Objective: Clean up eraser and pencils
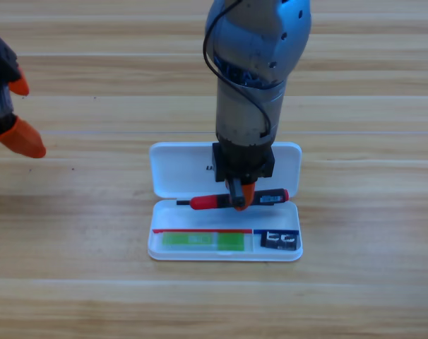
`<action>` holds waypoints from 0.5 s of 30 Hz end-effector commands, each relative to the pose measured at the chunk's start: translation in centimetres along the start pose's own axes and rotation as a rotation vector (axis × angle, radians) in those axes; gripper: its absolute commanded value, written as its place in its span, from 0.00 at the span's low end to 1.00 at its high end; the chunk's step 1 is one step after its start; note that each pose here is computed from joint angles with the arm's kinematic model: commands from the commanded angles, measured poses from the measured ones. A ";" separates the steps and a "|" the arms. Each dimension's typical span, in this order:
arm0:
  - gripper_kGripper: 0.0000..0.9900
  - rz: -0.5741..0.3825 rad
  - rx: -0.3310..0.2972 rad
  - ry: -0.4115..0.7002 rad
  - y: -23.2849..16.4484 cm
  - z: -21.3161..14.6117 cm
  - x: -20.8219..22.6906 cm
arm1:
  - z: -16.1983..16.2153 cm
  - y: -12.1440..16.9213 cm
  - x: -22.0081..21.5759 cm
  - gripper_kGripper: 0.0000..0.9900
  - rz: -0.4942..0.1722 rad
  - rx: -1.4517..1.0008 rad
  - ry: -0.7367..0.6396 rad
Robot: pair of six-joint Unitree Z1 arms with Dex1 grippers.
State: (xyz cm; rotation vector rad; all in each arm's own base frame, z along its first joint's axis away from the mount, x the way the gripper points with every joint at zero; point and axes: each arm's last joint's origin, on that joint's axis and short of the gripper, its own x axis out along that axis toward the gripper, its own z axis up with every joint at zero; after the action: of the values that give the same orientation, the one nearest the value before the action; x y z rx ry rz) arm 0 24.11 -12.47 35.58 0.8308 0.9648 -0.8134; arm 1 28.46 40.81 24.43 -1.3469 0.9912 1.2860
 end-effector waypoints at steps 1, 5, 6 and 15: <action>1.00 -0.016 -0.011 0.012 -0.1 -0.9 0.9 | 1.0 0.4 3.1 0.45 0.051 0.004 0.047; 1.00 -0.019 -0.011 0.013 -0.2 -1.0 1.2 | 0.9 0.4 2.8 0.91 0.042 0.012 0.048; 1.00 -0.018 -0.009 0.012 -0.2 -1.0 1.2 | 0.8 0.3 2.5 0.92 0.039 0.014 0.044; 1.00 -0.014 -0.004 0.001 -0.2 -1.0 1.1 | -1.7 2.0 -7.5 0.96 -0.036 0.036 -0.068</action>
State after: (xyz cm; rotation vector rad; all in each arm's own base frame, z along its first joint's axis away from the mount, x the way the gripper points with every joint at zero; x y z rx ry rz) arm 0 24.06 -12.47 34.63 0.8322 0.9677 -0.8209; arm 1 28.29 40.57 25.43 -1.3221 0.9981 1.2656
